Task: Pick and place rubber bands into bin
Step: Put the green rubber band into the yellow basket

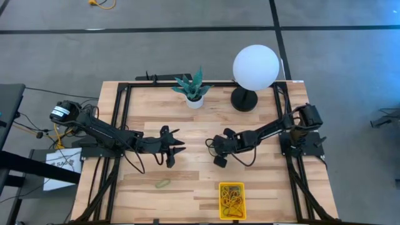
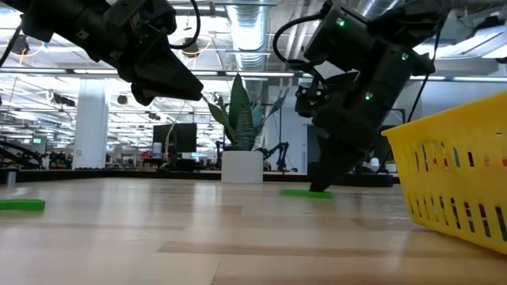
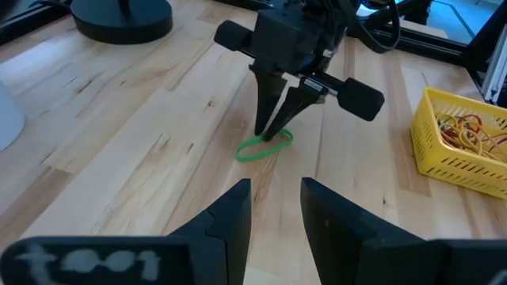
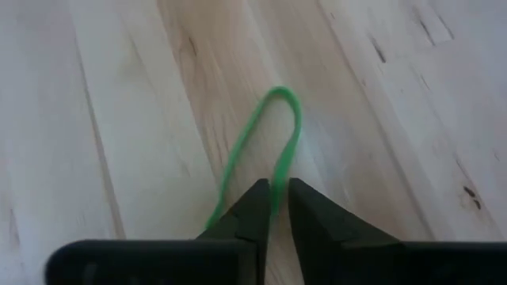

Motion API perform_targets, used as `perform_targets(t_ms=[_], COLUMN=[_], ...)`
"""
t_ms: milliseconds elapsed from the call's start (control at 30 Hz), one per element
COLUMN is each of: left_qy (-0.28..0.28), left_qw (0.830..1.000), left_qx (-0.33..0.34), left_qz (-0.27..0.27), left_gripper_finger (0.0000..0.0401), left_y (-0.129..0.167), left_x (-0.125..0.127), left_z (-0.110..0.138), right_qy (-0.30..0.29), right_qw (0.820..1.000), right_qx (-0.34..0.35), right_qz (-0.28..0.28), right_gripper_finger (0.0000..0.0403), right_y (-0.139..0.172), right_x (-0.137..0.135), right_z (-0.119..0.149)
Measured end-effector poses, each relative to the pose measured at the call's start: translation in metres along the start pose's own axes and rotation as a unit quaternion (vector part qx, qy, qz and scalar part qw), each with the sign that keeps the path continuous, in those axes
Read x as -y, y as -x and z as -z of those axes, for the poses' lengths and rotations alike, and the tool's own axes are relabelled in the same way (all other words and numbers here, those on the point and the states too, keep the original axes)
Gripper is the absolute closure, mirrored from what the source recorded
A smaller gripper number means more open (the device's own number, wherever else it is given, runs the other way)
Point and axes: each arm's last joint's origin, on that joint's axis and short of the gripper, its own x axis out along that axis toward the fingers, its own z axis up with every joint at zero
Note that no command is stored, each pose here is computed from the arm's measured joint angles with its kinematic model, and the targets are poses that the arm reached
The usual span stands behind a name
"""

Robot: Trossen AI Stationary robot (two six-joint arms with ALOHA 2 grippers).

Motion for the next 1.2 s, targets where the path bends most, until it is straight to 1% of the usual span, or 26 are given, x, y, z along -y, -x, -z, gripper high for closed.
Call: perform_targets(t_ms=[133, 233, 333, 433, 533, 600, 667, 767, 900, 1033, 1200], left_qy=[0.0, 0.0, 0.001, 0.007, 0.018, 0.023, 0.023, 0.03, 0.036, 0.034, 0.036], left_qw=[1.0, 1.0, 1.0, 1.0, 1.0, 1.0, 1.0, 0.999, 0.999, 0.999, 0.999], left_qx=[0.0, 0.0, 0.0, 0.0, -0.001, -0.004, -0.01, -0.016, -0.023, -0.025, -0.03], left_qz=[0.0, 0.0, 0.0, 0.0, -0.001, -0.002, -0.005, -0.008, -0.011, -0.013, -0.015], left_gripper_finger=[0.0301, 0.0301, 0.0301, 0.0301, 0.0301, 0.0301, 0.0301, 0.0301, 0.0301, 0.0301, 0.0301], left_y=[0.0, 0.0, 0.0, 0.0, 0.0, 0.0, 0.0, 0.0, 0.0, 0.0, 0.0], left_x=[0.0, 0.0, 0.0, 0.0, 0.0, 0.0, -0.001, -0.002, -0.002, -0.002, -0.003], left_z=[0.0, 0.0, 0.0, 0.0, 0.0, 0.001, 0.002, 0.003, 0.005, 0.005, 0.006], right_qy=[0.041, 0.07, 0.086, 0.102, 0.104, 0.106, 0.121, 0.151, 0.167, 0.172, 0.156], right_qw=[0.999, 0.997, 0.996, 0.993, 0.99, 0.985, 0.979, 0.969, 0.965, 0.962, 0.963], right_qx=[0.008, 0.013, 0.005, 0.019, 0.058, 0.083, 0.099, 0.098, 0.072, 0.045, 0.038], right_qz=[-0.008, -0.012, -0.03, -0.051, -0.078, -0.105, -0.133, -0.167, -0.191, -0.207, -0.218], right_gripper_finger=[0.0396, 0.0395, 0.04, 0.04, 0.0401, 0.0401, 0.0402, 0.0402, 0.0402, 0.0402, 0.0395], right_y=[0.002, 0.003, 0.014, 0.039, 0.07, 0.092, 0.11, 0.124, 0.127, 0.125, 0.119], right_x=[-0.006, -0.013, -0.021, -0.03, -0.041, -0.05, -0.061, -0.079, -0.103, -0.118, -0.128], right_z=[0.002, 0.004, 0.008, 0.009, 0.008, 0.01, 0.016, 0.032, 0.058, 0.077, 0.085])
